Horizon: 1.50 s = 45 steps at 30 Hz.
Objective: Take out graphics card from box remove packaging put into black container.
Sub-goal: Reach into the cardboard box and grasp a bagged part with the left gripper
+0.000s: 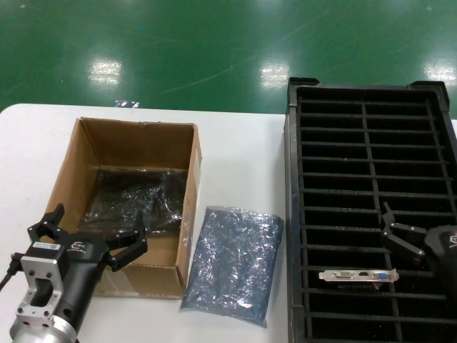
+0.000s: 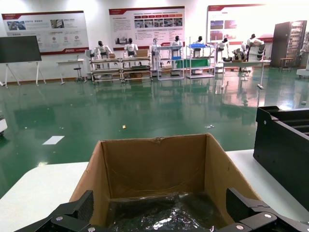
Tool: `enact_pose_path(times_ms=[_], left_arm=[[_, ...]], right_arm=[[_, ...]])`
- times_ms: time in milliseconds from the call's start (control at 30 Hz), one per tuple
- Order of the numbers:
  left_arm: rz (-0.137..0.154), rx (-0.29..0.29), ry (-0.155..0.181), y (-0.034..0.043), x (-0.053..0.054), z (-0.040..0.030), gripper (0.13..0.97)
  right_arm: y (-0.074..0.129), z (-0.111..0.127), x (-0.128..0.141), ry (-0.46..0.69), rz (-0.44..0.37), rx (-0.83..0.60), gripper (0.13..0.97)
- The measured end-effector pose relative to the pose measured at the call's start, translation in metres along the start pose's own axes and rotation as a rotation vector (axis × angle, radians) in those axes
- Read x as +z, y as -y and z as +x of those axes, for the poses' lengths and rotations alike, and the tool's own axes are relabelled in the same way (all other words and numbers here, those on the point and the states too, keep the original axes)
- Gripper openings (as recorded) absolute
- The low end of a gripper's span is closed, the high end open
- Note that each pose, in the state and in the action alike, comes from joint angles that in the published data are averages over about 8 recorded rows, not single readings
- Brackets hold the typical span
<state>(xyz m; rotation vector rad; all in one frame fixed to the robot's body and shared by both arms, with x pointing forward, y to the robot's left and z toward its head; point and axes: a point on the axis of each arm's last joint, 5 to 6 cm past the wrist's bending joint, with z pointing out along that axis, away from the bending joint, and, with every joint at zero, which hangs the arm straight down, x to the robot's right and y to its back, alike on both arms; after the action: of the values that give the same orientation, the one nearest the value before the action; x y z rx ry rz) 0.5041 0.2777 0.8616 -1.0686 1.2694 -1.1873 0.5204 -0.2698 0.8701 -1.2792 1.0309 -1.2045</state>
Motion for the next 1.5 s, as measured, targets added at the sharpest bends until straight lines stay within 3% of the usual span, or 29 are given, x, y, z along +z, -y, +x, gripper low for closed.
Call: enact_pose_path(times_ms=[467, 633, 733, 867, 1000, 1100, 1200, 1300, 1500], left_arm=[[0.002, 0.007, -0.007, 0.0011, 0.000, -0.0010, 0.966], [0.013, 0.081, -0.050, 0.0102, 0.002, -0.0111, 0.966], [0.021, 0.192, -0.103, 0.0209, 0.007, -0.0252, 0.966], [0.016, 0.401, -0.205, 0.0376, 0.022, -0.0490, 0.966], [-0.039, 0.625, -0.308, 0.0513, 0.048, -0.0716, 0.966], [-0.093, 0.775, -0.359, 0.0592, 0.072, -0.0839, 0.966], [-0.135, 0.902, -0.387, 0.0660, 0.097, -0.0904, 0.966], [-0.169, 1.013, -0.408, 0.0706, 0.121, -0.0922, 0.966], [-0.246, 1.185, -0.479, 0.0704, 0.162, -0.0926, 0.966]], right_arm=[[0.000, 0.000, 0.000, 0.000, 0.000, 0.000, 0.966], [0.000, 0.000, 0.000, 0.000, 0.000, 0.000, 0.966], [0.000, 0.000, 0.000, 0.000, 0.000, 0.000, 0.966], [0.000, 0.000, 0.000, 0.000, 0.000, 0.000, 0.966], [0.000, 0.000, 0.000, 0.000, 0.000, 0.000, 0.966], [0.000, 0.000, 0.000, 0.000, 0.000, 0.000, 0.966], [0.000, 0.000, 0.000, 0.000, 0.000, 0.000, 0.966], [0.000, 0.000, 0.000, 0.000, 0.000, 0.000, 0.966], [0.000, 0.000, 0.000, 0.000, 0.000, 0.000, 0.966]])
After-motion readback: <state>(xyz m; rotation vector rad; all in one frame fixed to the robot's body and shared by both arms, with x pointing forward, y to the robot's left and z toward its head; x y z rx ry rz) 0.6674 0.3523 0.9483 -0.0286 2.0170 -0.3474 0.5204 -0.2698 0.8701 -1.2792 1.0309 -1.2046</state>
